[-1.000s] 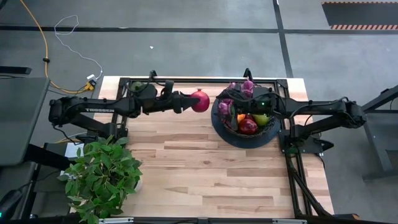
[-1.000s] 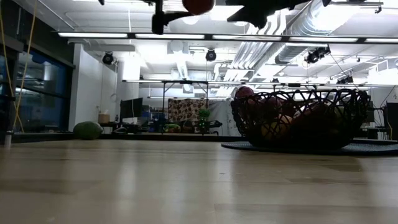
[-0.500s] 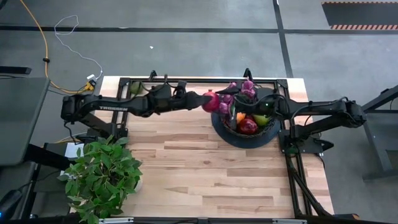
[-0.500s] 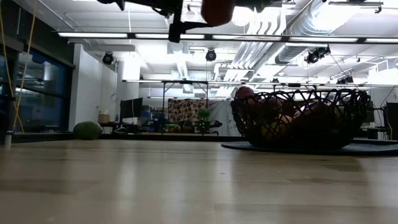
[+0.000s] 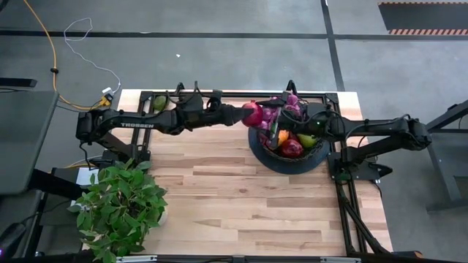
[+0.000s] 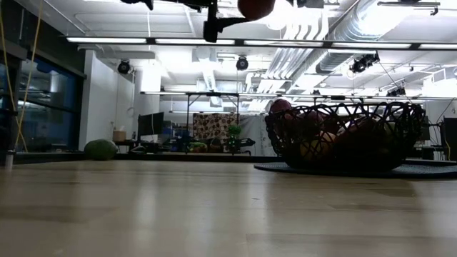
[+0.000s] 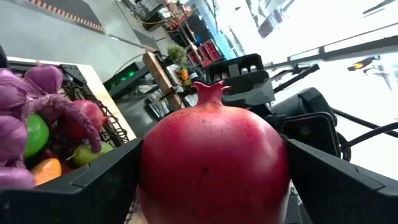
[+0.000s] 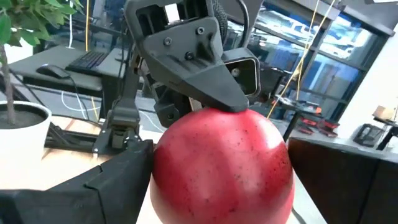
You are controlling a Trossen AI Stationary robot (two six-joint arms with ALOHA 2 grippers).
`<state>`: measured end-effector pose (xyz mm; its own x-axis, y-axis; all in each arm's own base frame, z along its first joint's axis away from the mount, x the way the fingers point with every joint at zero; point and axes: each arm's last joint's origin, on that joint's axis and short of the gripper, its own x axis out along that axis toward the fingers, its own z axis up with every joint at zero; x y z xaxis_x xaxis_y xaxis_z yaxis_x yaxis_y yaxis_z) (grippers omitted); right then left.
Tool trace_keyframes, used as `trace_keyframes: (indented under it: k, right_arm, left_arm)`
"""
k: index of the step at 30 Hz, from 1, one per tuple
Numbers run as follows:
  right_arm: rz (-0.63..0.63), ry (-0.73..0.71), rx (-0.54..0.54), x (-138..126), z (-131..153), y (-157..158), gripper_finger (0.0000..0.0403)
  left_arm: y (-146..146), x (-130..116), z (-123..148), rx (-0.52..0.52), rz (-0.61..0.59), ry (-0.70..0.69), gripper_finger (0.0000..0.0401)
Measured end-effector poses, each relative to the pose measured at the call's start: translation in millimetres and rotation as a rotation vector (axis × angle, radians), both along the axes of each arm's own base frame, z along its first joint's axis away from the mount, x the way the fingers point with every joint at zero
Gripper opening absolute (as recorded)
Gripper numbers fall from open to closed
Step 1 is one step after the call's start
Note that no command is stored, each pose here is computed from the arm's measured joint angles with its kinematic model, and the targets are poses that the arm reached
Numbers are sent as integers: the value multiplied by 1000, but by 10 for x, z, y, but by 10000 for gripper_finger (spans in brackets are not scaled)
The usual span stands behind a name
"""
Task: Build produce basket
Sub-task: Put the red pomegranate into the black wire basket
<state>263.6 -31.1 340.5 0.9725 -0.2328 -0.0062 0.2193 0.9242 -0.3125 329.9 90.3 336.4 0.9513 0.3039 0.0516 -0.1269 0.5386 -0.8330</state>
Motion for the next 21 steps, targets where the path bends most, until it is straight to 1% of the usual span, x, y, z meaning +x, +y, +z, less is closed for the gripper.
trace_keyframes:
  k: [5,10,12,15,21]
  right_arm:
    - [-6,-12,-7,1,9,0,342]
    - [-18,-107,-18,2,91,-4,342]
    - [-18,-146,8,2,118,-7,342]
    - [-17,-210,112,-4,151,-13,342]
    - [15,-290,383,-50,191,-7,341]
  left_arm:
    - [-1,1,7,6,-3,-6,361]
    - [51,-33,74,37,21,-39,361]
    - [79,-62,107,54,22,-51,361]
    - [109,-103,151,132,20,-44,361]
    - [142,-204,260,334,-40,-27,361]
